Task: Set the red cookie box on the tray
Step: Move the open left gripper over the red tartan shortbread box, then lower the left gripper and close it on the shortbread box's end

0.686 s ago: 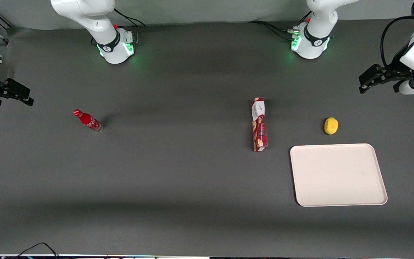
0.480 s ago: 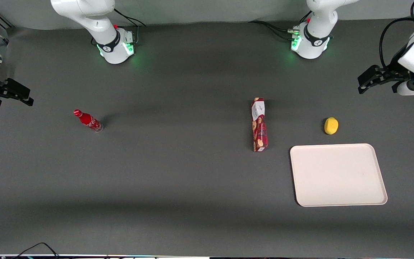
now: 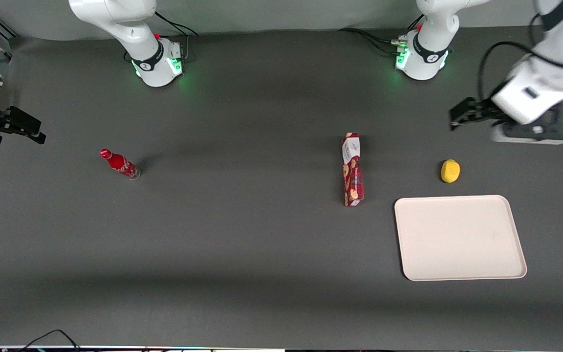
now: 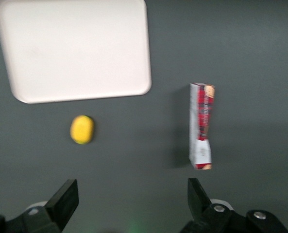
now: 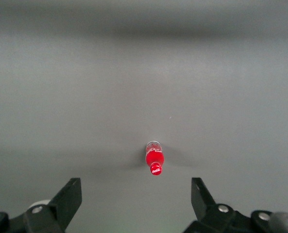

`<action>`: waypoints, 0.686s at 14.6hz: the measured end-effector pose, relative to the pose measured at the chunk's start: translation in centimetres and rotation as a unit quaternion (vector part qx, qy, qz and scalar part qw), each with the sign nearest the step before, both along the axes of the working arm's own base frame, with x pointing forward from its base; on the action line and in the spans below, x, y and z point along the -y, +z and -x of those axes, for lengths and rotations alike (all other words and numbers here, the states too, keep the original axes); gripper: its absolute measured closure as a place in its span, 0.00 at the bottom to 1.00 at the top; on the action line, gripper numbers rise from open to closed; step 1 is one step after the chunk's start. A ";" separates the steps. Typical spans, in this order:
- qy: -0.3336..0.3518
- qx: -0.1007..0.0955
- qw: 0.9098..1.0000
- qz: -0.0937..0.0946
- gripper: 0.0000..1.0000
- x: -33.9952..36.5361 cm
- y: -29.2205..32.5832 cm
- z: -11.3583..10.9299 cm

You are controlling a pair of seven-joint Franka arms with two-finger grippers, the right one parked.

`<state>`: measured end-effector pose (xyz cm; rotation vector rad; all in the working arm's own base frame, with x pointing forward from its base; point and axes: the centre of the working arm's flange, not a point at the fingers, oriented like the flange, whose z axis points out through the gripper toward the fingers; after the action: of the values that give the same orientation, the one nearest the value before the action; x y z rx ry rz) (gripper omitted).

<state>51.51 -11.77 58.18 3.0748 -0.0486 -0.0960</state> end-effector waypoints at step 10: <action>-0.010 0.016 0.999 0.038 0.00 15.1 -21.2 3.4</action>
<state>48.13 -26.91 36.93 3.0000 -0.0825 -0.0456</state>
